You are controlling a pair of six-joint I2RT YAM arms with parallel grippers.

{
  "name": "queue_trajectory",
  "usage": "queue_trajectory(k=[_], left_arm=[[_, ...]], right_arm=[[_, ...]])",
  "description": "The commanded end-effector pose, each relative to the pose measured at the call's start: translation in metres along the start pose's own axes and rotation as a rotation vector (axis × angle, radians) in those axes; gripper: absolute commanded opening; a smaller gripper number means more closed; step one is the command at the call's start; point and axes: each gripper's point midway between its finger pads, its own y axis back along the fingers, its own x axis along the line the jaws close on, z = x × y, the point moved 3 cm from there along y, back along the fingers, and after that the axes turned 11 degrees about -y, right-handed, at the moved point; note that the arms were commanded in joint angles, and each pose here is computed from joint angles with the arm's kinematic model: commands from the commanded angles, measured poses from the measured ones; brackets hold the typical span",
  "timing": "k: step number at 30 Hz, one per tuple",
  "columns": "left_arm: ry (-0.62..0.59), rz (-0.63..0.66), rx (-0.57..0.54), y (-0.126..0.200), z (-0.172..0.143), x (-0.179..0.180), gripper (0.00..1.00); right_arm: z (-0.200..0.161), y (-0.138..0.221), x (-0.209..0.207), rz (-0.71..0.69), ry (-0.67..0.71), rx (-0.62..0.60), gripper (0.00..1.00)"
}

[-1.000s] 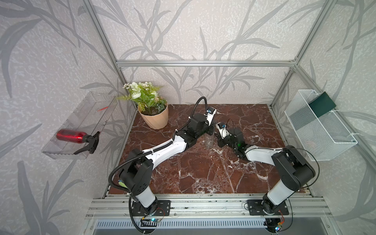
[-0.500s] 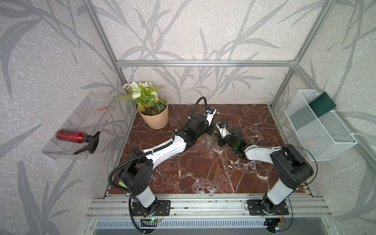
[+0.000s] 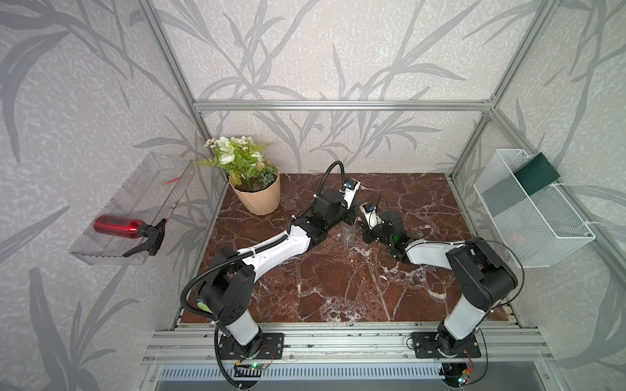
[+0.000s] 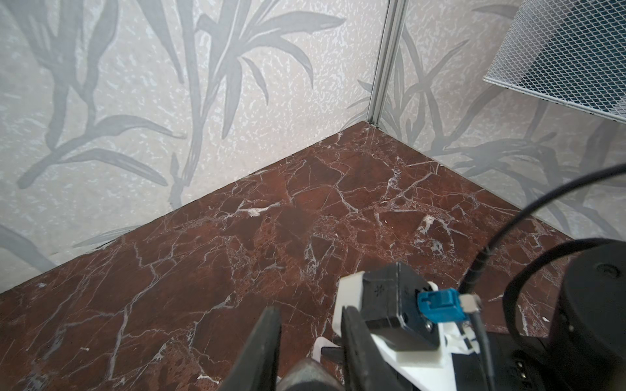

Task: Remove the label from the bottle
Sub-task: Tear open the label from the bottle.

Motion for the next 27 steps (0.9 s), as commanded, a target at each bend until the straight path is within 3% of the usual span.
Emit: queue_trajectory(k=[1,27], left_arm=[[0.022,-0.06,0.314,-0.0055,-0.0934,-0.0149,0.0],[0.028,-0.06,0.317,-0.0042,-0.0951,-0.0141,0.0]], right_arm=[[0.0065,-0.0028,-0.0085,-0.032,-0.006,-0.013,0.0],[0.0106,-0.0037,-0.0067,-0.018,-0.007,-0.012,0.0]])
